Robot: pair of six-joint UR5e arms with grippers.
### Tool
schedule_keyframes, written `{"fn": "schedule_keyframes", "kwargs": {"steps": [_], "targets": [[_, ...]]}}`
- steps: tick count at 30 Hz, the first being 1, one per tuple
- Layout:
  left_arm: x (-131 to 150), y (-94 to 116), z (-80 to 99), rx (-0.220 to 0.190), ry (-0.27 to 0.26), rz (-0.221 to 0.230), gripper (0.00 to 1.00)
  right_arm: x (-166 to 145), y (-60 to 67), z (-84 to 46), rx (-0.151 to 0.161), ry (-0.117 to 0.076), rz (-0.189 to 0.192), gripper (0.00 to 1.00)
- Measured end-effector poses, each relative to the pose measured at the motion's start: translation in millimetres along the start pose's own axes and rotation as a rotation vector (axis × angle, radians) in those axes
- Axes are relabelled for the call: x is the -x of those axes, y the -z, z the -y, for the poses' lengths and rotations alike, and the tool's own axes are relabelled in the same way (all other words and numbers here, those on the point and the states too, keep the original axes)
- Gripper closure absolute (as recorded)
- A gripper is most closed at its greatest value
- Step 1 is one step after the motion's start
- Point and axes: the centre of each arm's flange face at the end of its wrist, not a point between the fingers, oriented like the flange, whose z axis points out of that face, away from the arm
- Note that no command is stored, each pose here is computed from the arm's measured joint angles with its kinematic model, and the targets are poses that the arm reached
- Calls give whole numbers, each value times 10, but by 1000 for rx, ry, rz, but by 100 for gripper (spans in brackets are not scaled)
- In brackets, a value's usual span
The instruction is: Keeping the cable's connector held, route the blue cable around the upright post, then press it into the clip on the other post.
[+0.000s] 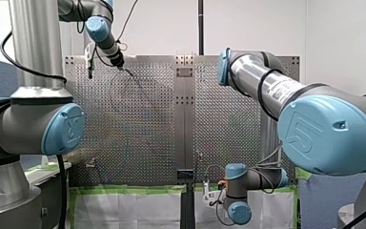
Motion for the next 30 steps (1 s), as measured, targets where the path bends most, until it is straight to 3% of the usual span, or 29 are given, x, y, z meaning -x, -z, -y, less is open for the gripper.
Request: {"fn": "schedule_keyframes", "kwargs": {"steps": [9,18,30], "targets": [[11,-4,-54,42,-80,6,0,2,2,0,0,0,2,100],[13,-4,-62,48,-155,5,0,3,2,0,-1,0,2,100],[11,-3,-58,47,-174,4,0,2,2,0,0,0,2,100]]}}
